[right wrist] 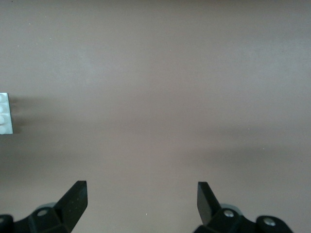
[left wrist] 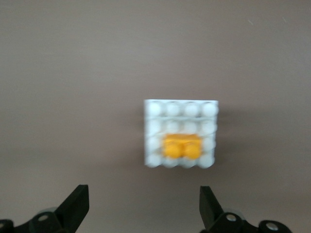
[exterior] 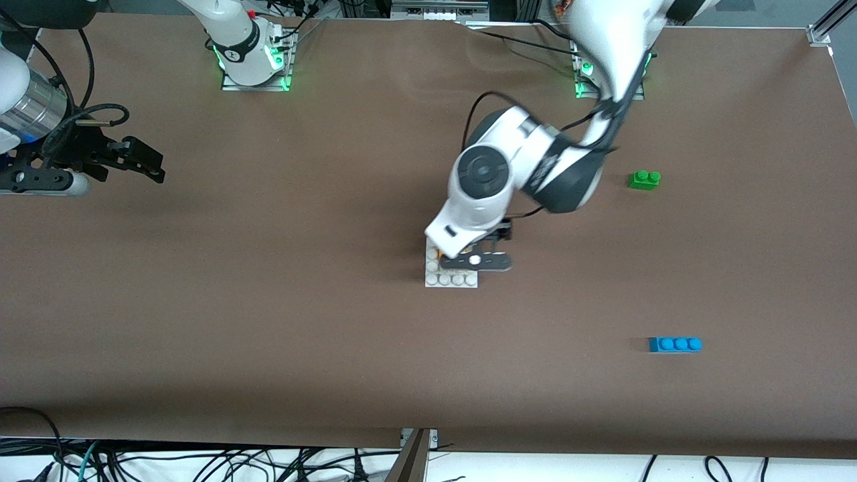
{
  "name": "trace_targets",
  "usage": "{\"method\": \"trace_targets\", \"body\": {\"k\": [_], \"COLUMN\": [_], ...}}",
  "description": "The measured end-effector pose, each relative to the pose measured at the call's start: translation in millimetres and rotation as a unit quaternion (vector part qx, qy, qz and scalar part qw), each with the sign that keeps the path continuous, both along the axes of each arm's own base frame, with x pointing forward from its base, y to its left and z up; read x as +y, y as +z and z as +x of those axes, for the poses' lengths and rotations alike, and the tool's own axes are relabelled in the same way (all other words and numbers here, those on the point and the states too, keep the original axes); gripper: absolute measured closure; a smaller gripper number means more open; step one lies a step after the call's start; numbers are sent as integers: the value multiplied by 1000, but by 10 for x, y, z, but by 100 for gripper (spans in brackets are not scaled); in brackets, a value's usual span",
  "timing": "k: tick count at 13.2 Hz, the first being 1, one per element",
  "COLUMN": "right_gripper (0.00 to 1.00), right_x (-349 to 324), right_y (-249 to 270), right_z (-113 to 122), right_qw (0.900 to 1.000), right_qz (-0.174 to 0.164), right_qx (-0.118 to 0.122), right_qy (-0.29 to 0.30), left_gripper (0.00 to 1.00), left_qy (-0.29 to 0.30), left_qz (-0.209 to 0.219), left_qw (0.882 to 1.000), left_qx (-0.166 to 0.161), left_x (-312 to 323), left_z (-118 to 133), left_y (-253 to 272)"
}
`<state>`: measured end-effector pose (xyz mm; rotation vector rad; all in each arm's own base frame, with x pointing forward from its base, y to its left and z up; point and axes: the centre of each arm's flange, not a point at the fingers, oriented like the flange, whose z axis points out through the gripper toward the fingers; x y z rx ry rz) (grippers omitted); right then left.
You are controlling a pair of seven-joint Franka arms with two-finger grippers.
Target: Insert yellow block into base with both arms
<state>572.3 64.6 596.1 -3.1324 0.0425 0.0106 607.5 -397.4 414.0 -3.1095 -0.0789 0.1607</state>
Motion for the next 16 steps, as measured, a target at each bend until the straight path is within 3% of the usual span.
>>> {"method": "trace_targets", "body": {"k": [3, 6, 9, 13, 16], "right_gripper": [0, 0, 0, 0, 0], "right_x": [2, 3, 6, 9, 10], "right_y": [2, 2, 3, 3, 3], "right_z": [0, 0, 0, 0, 0], "right_qw": [1000, 1000, 1000, 1000, 1000], "right_qz": [0, 0, 0, 0, 0], "right_qx": [0, 0, 0, 0, 0], "right_qy": [0, 0, 1, 1, 1], "left_gripper": [0, 0, 0, 0, 0], "left_qy": [25, 0, -25, -35, -42], "left_qz": [6, -4, -13, -17, -16], "left_qw": [1000, 1000, 1000, 999, 999], "left_qx": [11, -3, 3, 2, 2], "left_x": [1055, 2183, 3248, 3431, 3347], "left_z": [113, 190, -17, -482, -559], "left_y": [961, 1508, 1719, 1638, 1505]}}
